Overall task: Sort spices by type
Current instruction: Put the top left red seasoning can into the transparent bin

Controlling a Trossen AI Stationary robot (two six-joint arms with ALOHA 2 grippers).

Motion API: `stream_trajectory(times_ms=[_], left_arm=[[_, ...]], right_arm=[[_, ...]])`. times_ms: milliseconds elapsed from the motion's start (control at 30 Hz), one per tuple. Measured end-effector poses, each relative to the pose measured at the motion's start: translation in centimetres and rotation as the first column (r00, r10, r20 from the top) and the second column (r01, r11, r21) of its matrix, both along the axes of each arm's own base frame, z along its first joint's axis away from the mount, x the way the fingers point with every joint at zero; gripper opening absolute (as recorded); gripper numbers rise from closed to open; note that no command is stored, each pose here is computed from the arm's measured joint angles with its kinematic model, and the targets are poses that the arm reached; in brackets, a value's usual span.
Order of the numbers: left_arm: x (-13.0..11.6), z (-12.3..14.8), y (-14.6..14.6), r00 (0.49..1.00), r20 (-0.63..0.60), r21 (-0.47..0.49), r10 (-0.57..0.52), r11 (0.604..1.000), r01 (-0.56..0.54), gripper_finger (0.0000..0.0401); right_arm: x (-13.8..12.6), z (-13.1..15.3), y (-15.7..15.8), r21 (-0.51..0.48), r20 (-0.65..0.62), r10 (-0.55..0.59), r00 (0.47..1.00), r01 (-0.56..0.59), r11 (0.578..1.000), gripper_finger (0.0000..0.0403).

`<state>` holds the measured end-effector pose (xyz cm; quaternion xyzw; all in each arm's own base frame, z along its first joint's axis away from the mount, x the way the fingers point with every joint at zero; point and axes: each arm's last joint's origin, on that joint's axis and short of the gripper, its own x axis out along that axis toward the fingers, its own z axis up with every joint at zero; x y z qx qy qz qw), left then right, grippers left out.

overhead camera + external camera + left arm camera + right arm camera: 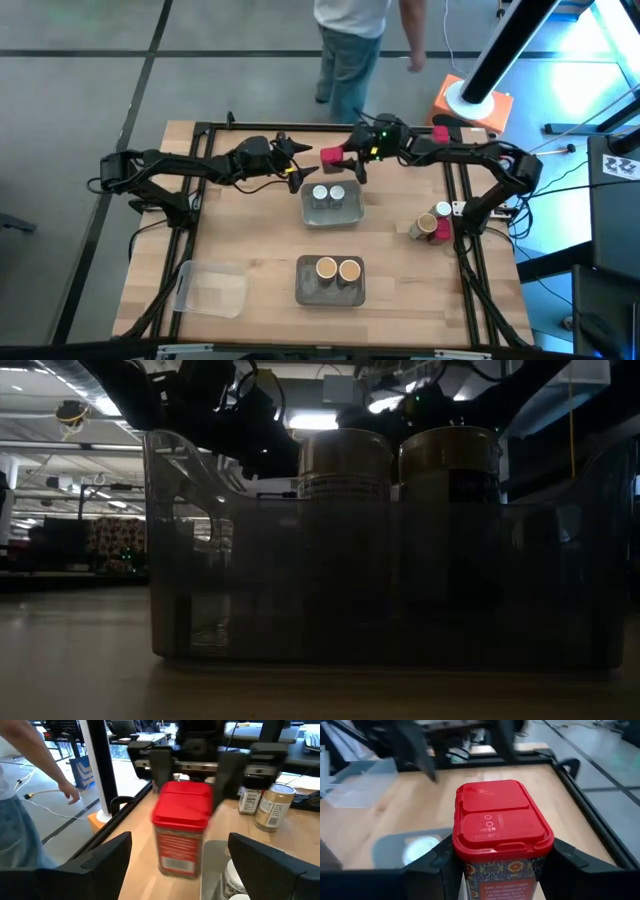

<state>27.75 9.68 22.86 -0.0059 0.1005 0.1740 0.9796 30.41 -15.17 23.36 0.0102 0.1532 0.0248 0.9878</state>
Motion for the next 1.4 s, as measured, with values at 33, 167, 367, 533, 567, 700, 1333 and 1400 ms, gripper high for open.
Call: stream_trajectory(times_ms=[33,167,367,533,567,700,1333,1400], left_arm=[[0.0,0.0,-0.1,1.0,0.001,-0.001,-0.002,1.0,0.002,0.0315],[0.1,0.0,-0.3,1.0,-0.002,0.005,-0.017,1.0,0.017,0.0315],[0.4,0.2,-1.0,0.999,0.013,0.01,-0.042,0.999,0.042,0.0315],[0.9,1.0,-1.6,0.997,0.036,0.01,-0.069,0.998,0.069,0.0315],[1.0,1.1,-1.6,0.997,0.021,0.006,-0.071,0.997,0.071,0.0315],[1.6,1.5,-1.5,0.995,-0.073,-0.021,-0.072,0.997,0.071,0.0315],[4.5,6.1,-0.6,0.875,-0.474,-0.163,-0.102,0.986,0.027,0.0315],[4.4,6.2,-0.5,0.877,-0.471,-0.163,-0.101,0.986,0.026,0.0315]], right_arm=[[0.3,0.2,0.4,-0.006,0.006,0.01,1.0,-0.01,1.0,0.0201],[1.0,0.7,1.4,-0.018,0.016,0.039,0.999,-0.039,0.999,0.0201],[1.6,1.2,2.3,-0.04,0.023,0.046,0.999,-0.045,0.998,0.0201],[1.9,1.1,2.9,-0.046,0.01,0.042,0.999,-0.042,0.998,0.0201],[2.0,1.1,3.0,-0.045,0.01,0.049,0.999,-0.049,0.998,0.0201],[2.2,1.1,3.6,-0.064,0.009,0.054,0.998,-0.054,0.997,0.0201],[2.2,1.0,3.8,-0.068,0.003,0.058,0.998,-0.058,0.996,0.0202],[2.3,1.0,4.0,-0.066,0.001,0.07,0.998,-0.07,0.995,0.0202]])
